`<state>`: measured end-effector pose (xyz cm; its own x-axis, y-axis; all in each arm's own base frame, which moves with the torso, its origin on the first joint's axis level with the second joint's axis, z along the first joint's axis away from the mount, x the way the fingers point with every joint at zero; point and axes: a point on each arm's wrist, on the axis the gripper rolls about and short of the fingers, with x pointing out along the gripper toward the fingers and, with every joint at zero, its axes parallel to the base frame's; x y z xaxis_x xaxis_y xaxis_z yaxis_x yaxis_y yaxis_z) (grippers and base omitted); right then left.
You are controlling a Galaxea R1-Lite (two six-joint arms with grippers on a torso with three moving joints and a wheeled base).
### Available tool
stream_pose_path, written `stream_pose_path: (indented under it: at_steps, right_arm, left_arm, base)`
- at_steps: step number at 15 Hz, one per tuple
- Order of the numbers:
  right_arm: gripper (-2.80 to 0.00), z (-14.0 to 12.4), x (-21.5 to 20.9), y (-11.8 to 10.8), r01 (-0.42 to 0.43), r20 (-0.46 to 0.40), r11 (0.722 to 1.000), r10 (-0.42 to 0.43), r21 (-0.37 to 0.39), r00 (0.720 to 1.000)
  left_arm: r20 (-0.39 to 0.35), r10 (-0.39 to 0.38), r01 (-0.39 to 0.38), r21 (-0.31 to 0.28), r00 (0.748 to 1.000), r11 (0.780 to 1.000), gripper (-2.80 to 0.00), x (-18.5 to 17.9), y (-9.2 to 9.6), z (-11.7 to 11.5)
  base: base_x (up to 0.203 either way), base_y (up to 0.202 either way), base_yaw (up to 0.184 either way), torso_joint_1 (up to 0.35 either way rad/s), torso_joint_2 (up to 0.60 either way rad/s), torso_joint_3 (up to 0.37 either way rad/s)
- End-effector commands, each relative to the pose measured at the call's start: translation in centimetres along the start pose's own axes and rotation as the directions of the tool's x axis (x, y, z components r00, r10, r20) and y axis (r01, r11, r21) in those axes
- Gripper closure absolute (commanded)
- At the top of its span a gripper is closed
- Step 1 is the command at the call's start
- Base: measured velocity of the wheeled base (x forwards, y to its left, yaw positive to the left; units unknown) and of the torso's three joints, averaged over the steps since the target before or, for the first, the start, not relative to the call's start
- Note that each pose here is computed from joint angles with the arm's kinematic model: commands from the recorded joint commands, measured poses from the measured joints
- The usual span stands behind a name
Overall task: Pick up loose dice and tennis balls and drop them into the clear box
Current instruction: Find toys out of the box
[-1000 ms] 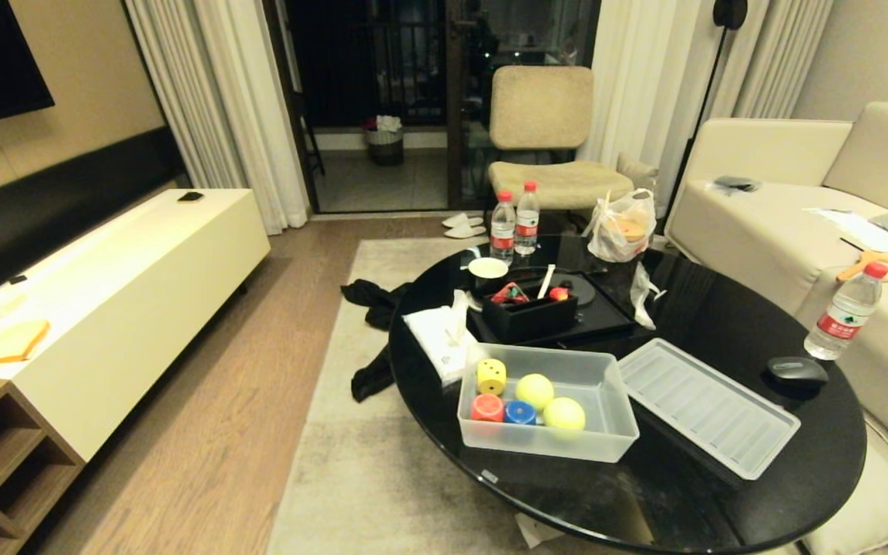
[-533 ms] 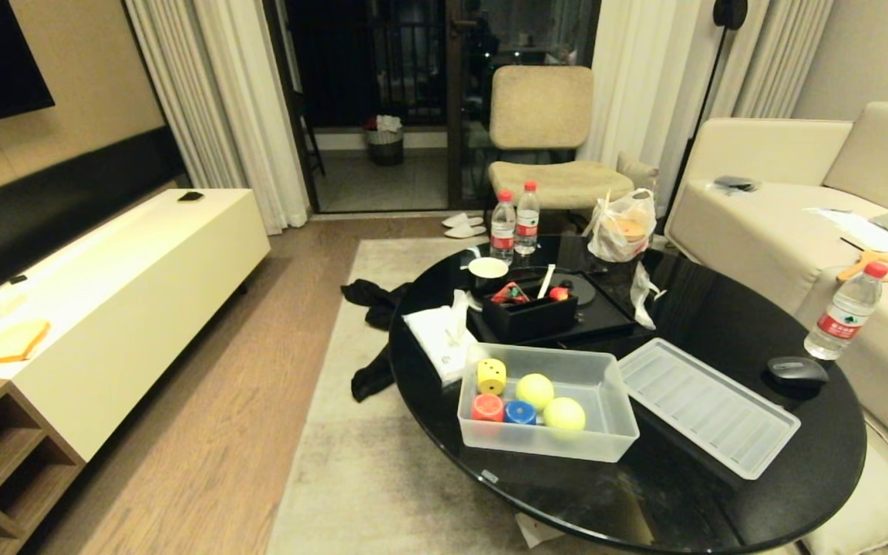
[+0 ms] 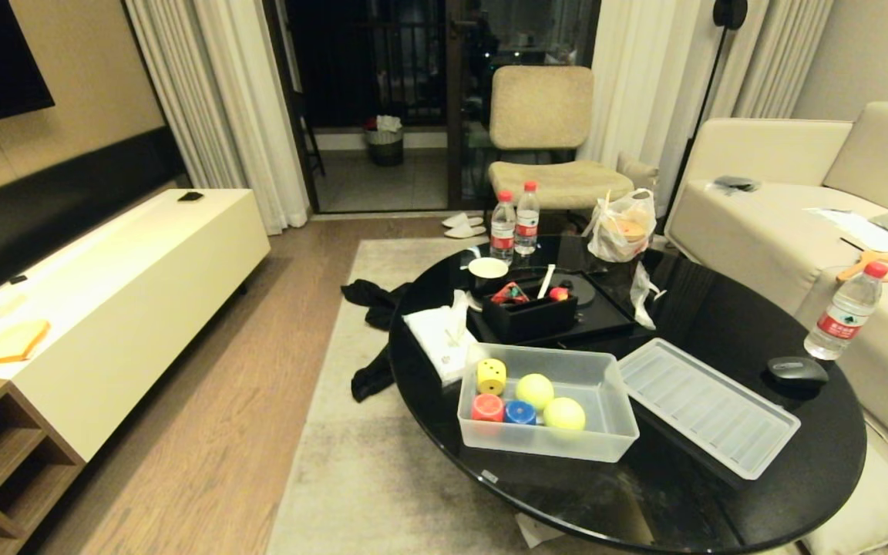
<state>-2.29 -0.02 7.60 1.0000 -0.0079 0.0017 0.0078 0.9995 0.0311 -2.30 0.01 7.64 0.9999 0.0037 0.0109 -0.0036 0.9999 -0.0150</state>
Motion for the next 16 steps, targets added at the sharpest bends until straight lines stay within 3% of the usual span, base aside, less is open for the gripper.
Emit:
stream_pose_path:
  at_steps: [1, 16]
  right_arm:
    - [0.0, 0.0, 0.01, 0.0, 0.0, -0.001, 1.0, 0.0, 0.0, 1.0]
    - [0.0, -0.01, 0.02, 0.0, 0.0, 0.0, 1.0, 0.0, 0.003, 1.0]
  left_arm:
    - [-0.005, 0.0, 0.0, -0.003, 1.0, 1.0, 0.0, 0.05, 0.0, -0.09]
    - [-0.003, -0.002, 0.002, -0.003, 1.0, 1.0, 0.0, 0.05, 0.0, -0.07]
  base:
    - [0.0, 0.0, 0.0, 0.0, 0.0, 0.0]
    - [0.0, 0.0, 0.0, 0.0, 0.0, 0.0]
